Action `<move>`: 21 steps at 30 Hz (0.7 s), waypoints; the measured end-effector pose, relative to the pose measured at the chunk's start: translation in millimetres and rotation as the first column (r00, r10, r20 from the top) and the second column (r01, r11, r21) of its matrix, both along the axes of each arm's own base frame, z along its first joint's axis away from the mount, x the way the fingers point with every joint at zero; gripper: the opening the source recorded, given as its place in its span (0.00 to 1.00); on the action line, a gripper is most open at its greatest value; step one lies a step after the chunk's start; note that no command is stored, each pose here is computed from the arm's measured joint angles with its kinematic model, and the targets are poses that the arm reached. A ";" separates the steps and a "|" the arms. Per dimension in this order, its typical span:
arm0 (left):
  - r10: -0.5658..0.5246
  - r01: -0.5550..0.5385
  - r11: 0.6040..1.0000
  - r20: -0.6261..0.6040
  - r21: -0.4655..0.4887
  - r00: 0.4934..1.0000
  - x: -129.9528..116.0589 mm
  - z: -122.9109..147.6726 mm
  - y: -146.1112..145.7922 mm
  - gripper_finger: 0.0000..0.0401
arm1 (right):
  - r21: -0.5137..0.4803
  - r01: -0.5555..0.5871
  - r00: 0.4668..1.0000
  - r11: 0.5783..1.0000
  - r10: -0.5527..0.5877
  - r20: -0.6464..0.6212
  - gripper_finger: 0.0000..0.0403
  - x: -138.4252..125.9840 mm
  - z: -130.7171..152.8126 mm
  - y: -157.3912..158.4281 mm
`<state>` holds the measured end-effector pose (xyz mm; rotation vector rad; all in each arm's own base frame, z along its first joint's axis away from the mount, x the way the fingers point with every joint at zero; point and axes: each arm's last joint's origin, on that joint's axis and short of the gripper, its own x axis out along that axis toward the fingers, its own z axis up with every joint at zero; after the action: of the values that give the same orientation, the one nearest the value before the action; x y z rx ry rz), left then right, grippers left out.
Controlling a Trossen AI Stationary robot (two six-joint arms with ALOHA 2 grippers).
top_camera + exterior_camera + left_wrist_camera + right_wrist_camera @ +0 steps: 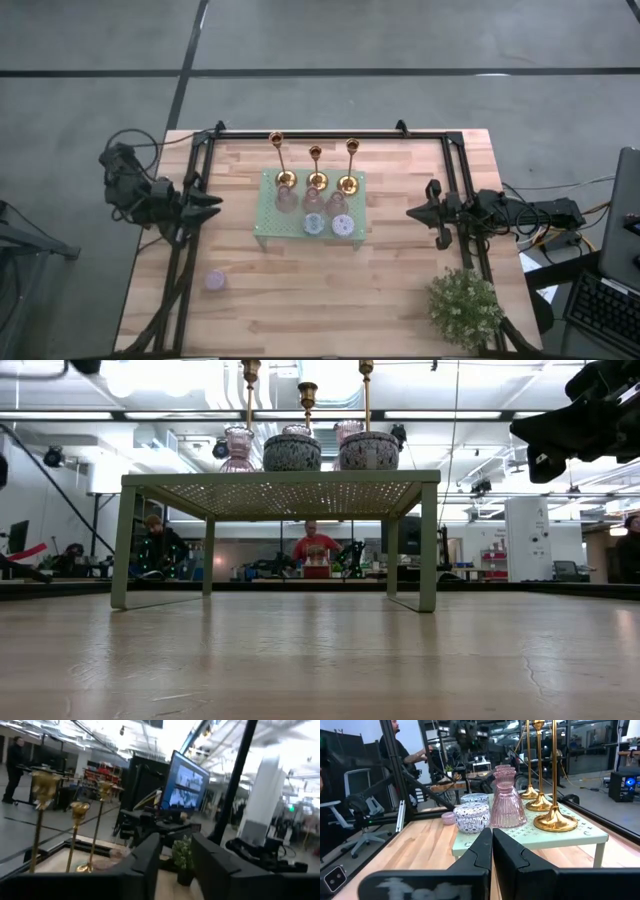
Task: Pick & Place candle stick holders
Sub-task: Put the pink scented candle on the shelf aligned with the other scented candles
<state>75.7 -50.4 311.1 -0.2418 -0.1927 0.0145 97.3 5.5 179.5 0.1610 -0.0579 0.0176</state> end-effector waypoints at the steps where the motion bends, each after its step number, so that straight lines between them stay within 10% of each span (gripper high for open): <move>1: -0.006 0.006 1.000 -0.013 0.012 1.000 1.6 7.9 -1.9 0.31 | 0.000 0.000 1.000 1.000 0.000 0.000 0.02 0.0 0.0 0.0; 13: 0.064 -0.022 0.970 -0.168 0.240 0.984 31.0 59.1 -32.6 0.83 | 0.000 0.000 1.000 1.000 0.000 -0.001 0.02 0.0 -0.2 0.0; 21: -0.027 0.071 0.969 -0.185 0.237 0.982 42.0 77.4 -47.4 0.89 | 0.000 0.000 1.000 1.000 0.000 -0.001 0.02 0.0 -0.2 0.0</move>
<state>117.7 -97.8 388.5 0.0000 -0.0060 -0.0360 97.3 5.5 179.3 0.1610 -0.0573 0.0175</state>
